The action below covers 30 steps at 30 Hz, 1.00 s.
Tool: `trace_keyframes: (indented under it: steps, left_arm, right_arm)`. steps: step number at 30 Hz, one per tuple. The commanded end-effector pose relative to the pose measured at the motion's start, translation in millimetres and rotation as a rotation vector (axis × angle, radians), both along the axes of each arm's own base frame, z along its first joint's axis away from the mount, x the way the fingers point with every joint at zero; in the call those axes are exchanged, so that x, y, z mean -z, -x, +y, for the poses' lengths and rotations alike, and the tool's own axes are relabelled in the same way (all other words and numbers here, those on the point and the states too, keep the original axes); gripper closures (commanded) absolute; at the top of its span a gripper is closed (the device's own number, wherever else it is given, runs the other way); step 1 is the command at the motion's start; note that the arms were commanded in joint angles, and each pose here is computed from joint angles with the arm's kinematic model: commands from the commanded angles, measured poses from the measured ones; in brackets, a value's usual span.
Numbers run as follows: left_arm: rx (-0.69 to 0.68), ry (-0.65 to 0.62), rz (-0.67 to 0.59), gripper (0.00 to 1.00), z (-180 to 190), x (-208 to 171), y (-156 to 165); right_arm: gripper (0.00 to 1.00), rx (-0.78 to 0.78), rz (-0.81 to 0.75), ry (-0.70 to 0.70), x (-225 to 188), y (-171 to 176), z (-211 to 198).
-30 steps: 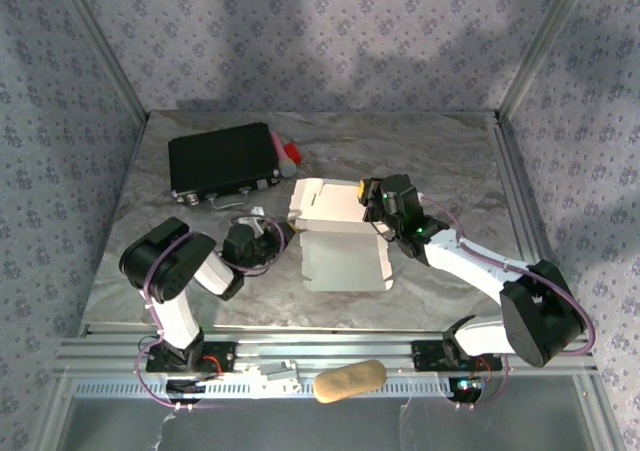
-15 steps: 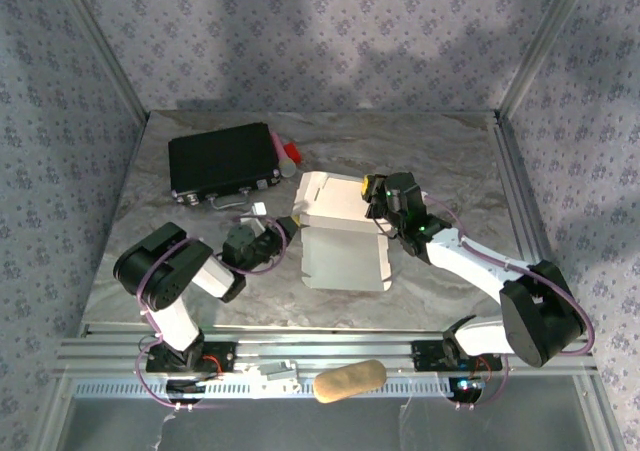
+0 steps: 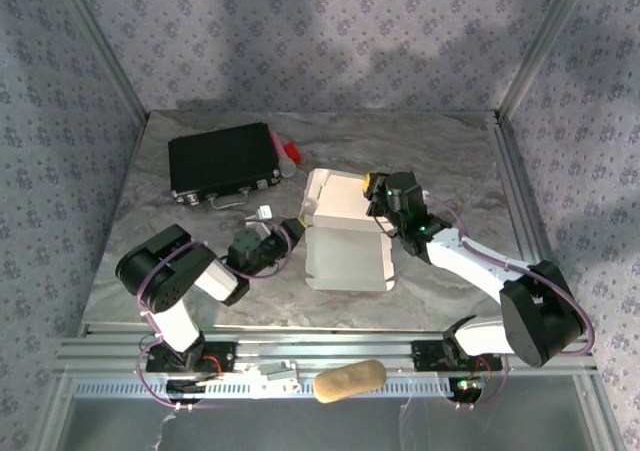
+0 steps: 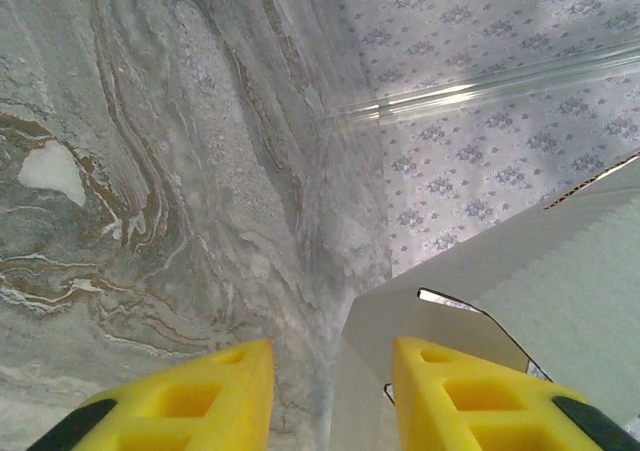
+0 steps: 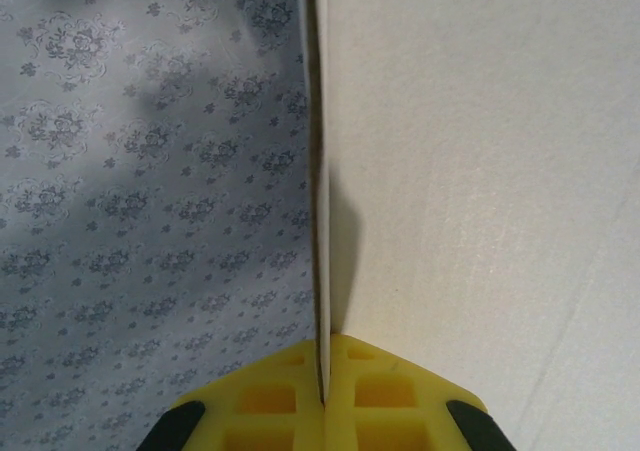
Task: Fold the paper box
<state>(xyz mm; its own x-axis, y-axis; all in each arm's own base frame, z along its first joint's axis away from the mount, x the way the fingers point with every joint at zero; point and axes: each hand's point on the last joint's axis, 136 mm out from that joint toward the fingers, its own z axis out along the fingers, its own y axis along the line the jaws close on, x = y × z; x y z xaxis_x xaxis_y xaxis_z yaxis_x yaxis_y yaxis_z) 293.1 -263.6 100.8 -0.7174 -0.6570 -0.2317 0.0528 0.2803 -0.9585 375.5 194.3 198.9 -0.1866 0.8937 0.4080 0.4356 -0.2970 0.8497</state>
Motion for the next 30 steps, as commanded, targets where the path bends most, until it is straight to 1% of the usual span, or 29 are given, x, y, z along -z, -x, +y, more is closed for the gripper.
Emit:
trace_keyframes:
  steps: [1,5,9,17,21,28,30]
  left_arm:
    - [-0.041,0.033,-0.076,0.62,10,-21,3]
    - [-0.089,0.034,-0.052,0.61,23,-23,7]
    - [-0.092,0.069,-0.042,0.62,22,-33,3]
    - [-0.156,0.16,0.061,0.69,32,-18,-10]
    - [-0.146,0.184,0.065,0.7,23,-19,-20]
    - [-0.147,0.216,0.052,0.68,15,-29,-31]
    - [-0.141,0.218,0.062,0.68,11,-26,-33]
  right_arm:
    - [1.0,0.002,-0.004,-0.016,-1,6,-2]
    - [1.0,0.016,-0.008,-0.022,-3,6,-6]
    - [1.0,0.023,-0.007,-0.034,-5,5,-8]
    - [1.0,0.04,-0.011,-0.054,-17,3,-11]
    - [1.0,0.039,-0.012,-0.054,-18,3,-11]
    - [1.0,0.045,-0.008,-0.059,-16,3,-12]
    - [1.0,0.045,-0.01,-0.061,-16,2,-12]
